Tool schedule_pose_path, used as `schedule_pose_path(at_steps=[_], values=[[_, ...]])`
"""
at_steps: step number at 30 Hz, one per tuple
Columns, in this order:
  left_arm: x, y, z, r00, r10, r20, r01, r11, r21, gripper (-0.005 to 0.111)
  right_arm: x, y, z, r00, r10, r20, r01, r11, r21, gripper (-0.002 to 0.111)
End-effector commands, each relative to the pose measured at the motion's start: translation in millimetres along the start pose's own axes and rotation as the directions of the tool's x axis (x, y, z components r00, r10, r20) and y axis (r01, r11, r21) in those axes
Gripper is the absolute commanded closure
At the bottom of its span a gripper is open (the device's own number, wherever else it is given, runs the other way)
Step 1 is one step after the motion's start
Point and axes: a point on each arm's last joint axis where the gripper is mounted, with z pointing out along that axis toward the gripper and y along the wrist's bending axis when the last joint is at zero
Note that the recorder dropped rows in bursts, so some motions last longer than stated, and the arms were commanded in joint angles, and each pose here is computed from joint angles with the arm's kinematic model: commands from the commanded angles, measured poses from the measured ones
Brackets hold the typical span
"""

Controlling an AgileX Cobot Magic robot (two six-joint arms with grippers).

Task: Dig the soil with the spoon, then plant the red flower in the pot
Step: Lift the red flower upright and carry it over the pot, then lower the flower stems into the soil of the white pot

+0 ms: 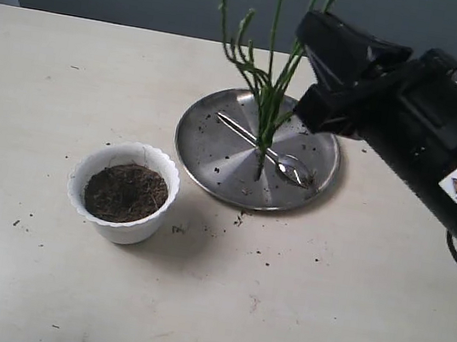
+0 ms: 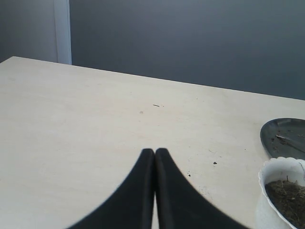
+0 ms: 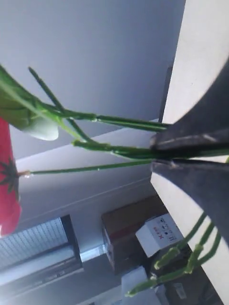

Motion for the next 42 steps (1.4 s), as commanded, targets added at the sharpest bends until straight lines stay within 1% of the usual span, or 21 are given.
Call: schedule_pose_path(at_steps=[1,5,8,13,17,19,24,30,37,42], values=[[0.9,0.0,-0.1,1.0,0.001,0.0,-0.001,1.0,0.002,0.106,16.2,4.0,30.3,0.997,-0.059,0.057,0.065,0.99,-0.121,0.109],[0.9,0.0,-0.1,1.0,0.001,0.0,-0.001,1.0,0.002,0.106,31.9,9.2,82.4,0.996,-0.084,0.035,0.09,0.966,-0.244,0.109],[0.9,0.0,-0.1,1.0,0.001,0.0,-0.001,1.0,0.002,0.106,41.2,9.5,102.3,0.997,-0.074,0.017,0.076,0.956,-0.282,0.109],[0.9,0.0,-0.1,1.0,0.001,0.0,-0.001,1.0,0.002,0.106,50.0,11.4,111.2,0.998,-0.033,0.05,0.048,0.939,-0.341,0.109],[0.9,0.0,-0.1,1.0,0.001,0.0,-0.001,1.0,0.002,0.106,62.4,12.6,111.4,0.999,-0.023,0.031,0.033,0.92,-0.391,0.109],[0.9,0.0,-0.1,1.0,0.001,0.0,-0.001,1.0,0.002,0.106,70.6,12.7,111.4,1.0,-0.006,0.001,0.006,0.911,-0.413,0.109],[0.9,0.0,-0.1,1.0,0.001,0.0,-0.001,1.0,0.002,0.106,94.4,7.0,113.0,0.998,-0.005,-0.069,-0.024,0.912,-0.409,0.109],[0.9,0.0,-0.1,1.0,0.001,0.0,-0.001,1.0,0.002,0.106,114.4,4.9,113.3,0.992,0.005,-0.126,-0.056,0.914,-0.402,0.109],[0.9,0.0,-0.1,1.0,0.001,0.0,-0.001,1.0,0.002,0.106,119.1,19.8,114.1,0.993,0.031,-0.115,-0.073,0.921,-0.383,0.109],[0.9,0.0,-0.1,1.0,0.001,0.0,-0.001,1.0,0.002,0.106,125.7,18.8,114.3,0.992,0.028,-0.126,-0.074,0.925,-0.372,0.109]])
